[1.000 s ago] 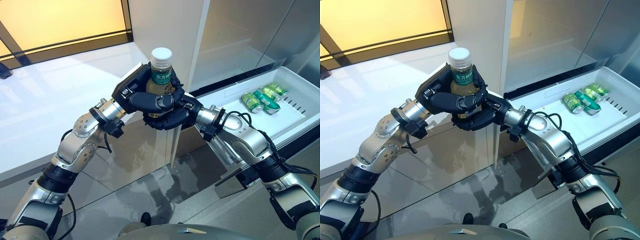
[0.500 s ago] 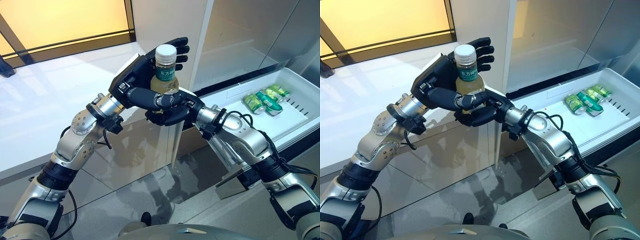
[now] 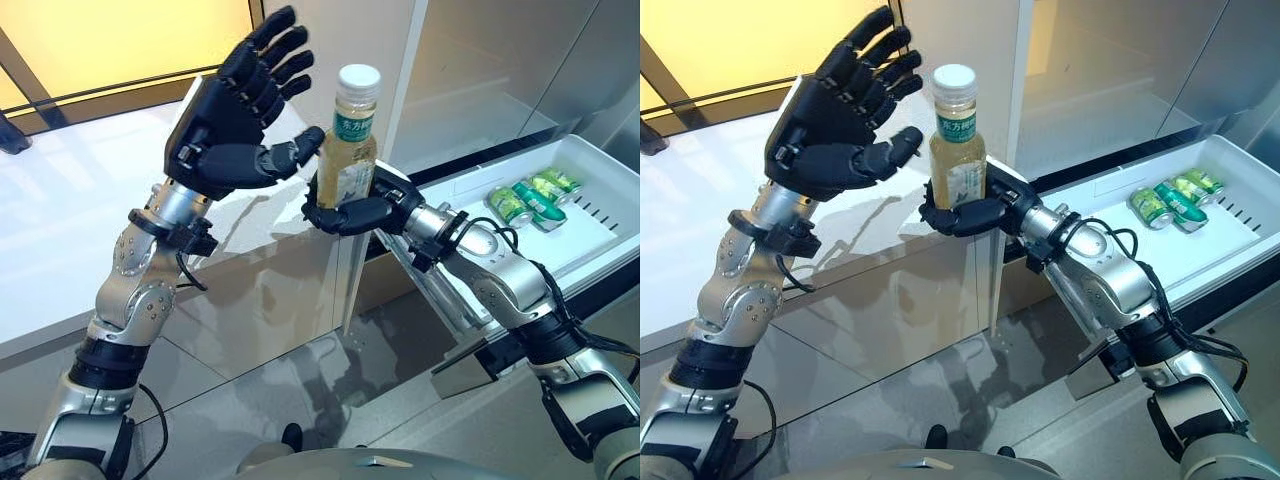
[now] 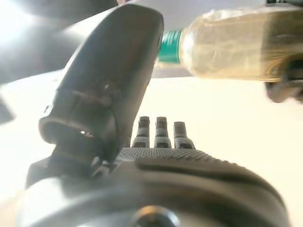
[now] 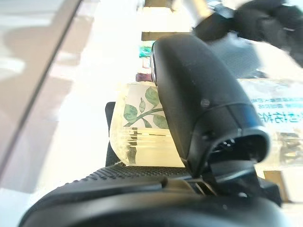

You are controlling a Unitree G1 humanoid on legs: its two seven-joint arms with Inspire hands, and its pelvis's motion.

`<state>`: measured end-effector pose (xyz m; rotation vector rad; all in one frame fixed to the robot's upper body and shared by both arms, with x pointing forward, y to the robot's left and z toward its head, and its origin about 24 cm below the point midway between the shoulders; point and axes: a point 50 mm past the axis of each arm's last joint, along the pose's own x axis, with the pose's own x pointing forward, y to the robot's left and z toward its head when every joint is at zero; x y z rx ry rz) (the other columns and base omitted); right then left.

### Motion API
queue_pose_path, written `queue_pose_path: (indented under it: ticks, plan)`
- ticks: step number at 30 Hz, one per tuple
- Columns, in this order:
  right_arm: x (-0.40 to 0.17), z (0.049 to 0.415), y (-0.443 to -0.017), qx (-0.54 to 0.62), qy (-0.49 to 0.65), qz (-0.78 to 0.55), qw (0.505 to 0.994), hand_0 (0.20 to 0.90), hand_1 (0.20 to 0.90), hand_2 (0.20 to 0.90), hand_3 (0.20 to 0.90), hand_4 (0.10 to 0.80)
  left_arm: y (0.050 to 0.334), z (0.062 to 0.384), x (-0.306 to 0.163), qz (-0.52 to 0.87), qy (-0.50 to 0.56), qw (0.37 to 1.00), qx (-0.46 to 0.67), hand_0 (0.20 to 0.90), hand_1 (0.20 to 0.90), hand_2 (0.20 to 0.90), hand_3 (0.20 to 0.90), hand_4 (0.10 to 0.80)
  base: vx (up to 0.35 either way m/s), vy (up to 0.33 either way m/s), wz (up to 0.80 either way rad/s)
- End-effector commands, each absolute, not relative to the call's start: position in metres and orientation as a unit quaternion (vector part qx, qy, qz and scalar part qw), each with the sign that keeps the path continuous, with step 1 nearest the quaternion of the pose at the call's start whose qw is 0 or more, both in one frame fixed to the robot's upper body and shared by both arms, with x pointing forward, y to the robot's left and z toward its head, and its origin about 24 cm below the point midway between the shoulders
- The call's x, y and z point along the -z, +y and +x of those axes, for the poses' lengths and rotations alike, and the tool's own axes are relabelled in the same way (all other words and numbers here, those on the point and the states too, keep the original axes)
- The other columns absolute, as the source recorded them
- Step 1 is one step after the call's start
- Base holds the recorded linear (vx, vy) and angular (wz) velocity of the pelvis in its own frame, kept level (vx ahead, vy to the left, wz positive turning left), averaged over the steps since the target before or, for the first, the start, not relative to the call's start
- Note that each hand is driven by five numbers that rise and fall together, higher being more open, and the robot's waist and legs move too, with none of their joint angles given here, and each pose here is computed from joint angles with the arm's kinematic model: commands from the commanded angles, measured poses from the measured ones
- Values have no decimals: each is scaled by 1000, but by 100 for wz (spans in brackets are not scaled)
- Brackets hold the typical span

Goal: Put drinks into fridge and close the fridge

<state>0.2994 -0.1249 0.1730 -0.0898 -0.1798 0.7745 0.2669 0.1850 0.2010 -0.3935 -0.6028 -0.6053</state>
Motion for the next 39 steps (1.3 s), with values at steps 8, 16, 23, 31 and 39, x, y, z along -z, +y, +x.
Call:
queue_pose_path:
  ticks: [8,16,23,31,39]
  plan:
    - [-272,257,-145,-363,-359,2,860,300,300,300,200,100,155,236,-160,-463,-230,721,460,900,900,900,900,800,0,0,0]
    - [-266,250,-164,-352,-346,-14,870,300,300,300,200,100,133,208,-119,-502,-161,624,577,900,900,900,900,800,-3,8,-1]
    - [-251,248,-182,-357,-301,-2,884,300,300,300,200,100,138,188,-31,-560,-18,672,484,900,900,900,900,800,-5,22,-7]
    - [-249,239,-206,-341,-283,-5,896,300,300,300,200,100,146,136,59,-609,125,695,361,900,900,900,900,800,-4,4,-3]
    - [-255,231,-231,-278,-295,-67,912,300,300,300,200,100,187,113,113,-402,310,849,149,900,900,900,900,800,8,12,-16]
